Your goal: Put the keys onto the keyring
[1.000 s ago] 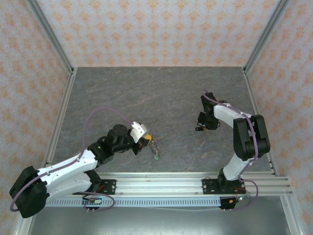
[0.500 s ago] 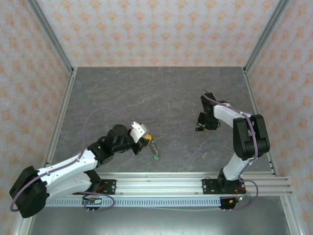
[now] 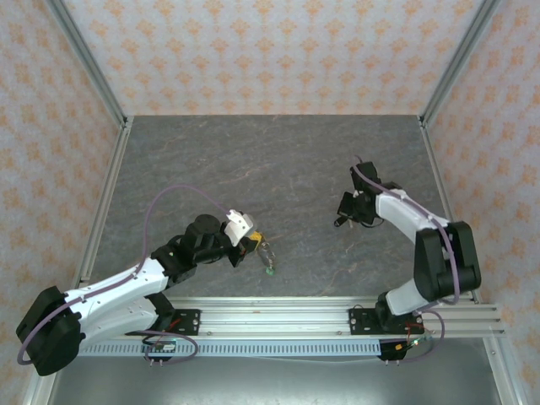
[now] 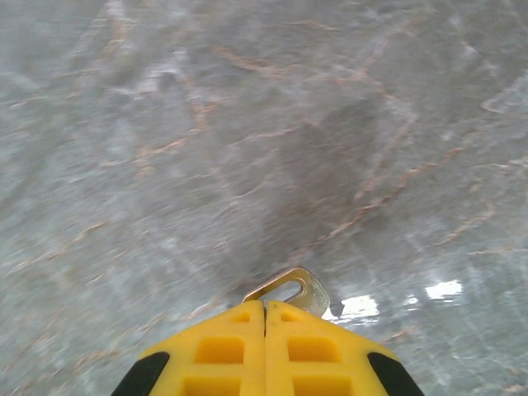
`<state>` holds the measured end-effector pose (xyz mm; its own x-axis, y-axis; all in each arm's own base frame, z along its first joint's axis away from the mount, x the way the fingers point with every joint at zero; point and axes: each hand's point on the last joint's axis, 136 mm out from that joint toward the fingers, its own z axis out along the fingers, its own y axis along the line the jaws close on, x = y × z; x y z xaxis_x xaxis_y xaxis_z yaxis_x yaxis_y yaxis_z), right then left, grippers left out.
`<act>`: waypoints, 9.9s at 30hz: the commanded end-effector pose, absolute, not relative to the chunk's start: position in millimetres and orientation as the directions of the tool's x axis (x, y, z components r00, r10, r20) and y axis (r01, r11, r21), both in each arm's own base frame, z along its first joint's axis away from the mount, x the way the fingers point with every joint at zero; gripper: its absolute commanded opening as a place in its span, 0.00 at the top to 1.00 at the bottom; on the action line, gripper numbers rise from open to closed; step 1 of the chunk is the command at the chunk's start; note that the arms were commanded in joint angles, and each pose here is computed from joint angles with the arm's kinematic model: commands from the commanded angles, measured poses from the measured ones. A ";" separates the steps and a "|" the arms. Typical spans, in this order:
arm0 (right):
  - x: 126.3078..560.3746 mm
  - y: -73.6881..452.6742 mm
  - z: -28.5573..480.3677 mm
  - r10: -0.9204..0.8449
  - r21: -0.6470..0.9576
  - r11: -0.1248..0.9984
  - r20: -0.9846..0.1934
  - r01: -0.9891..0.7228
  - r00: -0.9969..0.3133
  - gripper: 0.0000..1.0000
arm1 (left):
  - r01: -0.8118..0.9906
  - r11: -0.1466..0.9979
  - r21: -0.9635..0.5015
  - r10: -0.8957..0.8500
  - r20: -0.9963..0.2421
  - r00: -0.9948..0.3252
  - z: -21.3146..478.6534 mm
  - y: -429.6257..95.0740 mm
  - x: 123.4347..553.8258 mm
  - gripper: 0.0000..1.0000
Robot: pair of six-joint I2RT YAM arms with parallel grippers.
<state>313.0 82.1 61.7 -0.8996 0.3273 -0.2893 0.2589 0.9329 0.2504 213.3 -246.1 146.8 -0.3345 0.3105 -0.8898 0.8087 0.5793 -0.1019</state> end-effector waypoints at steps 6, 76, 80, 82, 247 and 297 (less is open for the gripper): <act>311.6 139.7 102.6 0.148 0.446 0.886 -0.530 -0.125 -0.835 1.00 | 0.815 0.570 -0.103 0.262 -0.917 -0.299 173.0 -249.9 217.3 1.00; 223.1 259.6 182.8 -0.231 0.509 0.378 -0.757 -0.773 -0.611 1.00 | 0.815 0.569 -0.111 0.304 -0.892 -0.334 173.7 -260.4 227.8 1.00; 297.6 138.5 109.3 -0.329 -0.107 0.933 -0.641 -0.344 -0.694 1.00 | 0.813 0.570 -0.114 0.307 -0.889 -0.340 175.0 -260.4 228.0 1.00; 294.5 104.4 98.3 -0.388 -0.285 0.916 -0.447 -0.283 -0.806 1.00 | 0.808 0.576 -0.120 0.291 -0.894 -0.341 175.6 -259.6 228.4 1.00; 179.9 283.2 186.0 -0.366 0.047 0.139 -0.926 -0.989 -0.095 0.74 | 0.929 0.361 0.078 0.402 -0.912 -0.080 179.3 -290.9 202.6 1.00; 181.3 293.7 192.4 -0.349 0.064 0.087 -0.933 -0.994 -0.091 0.75 | 0.919 0.384 0.086 0.401 -0.912 -0.082 180.6 -287.3 204.8 1.00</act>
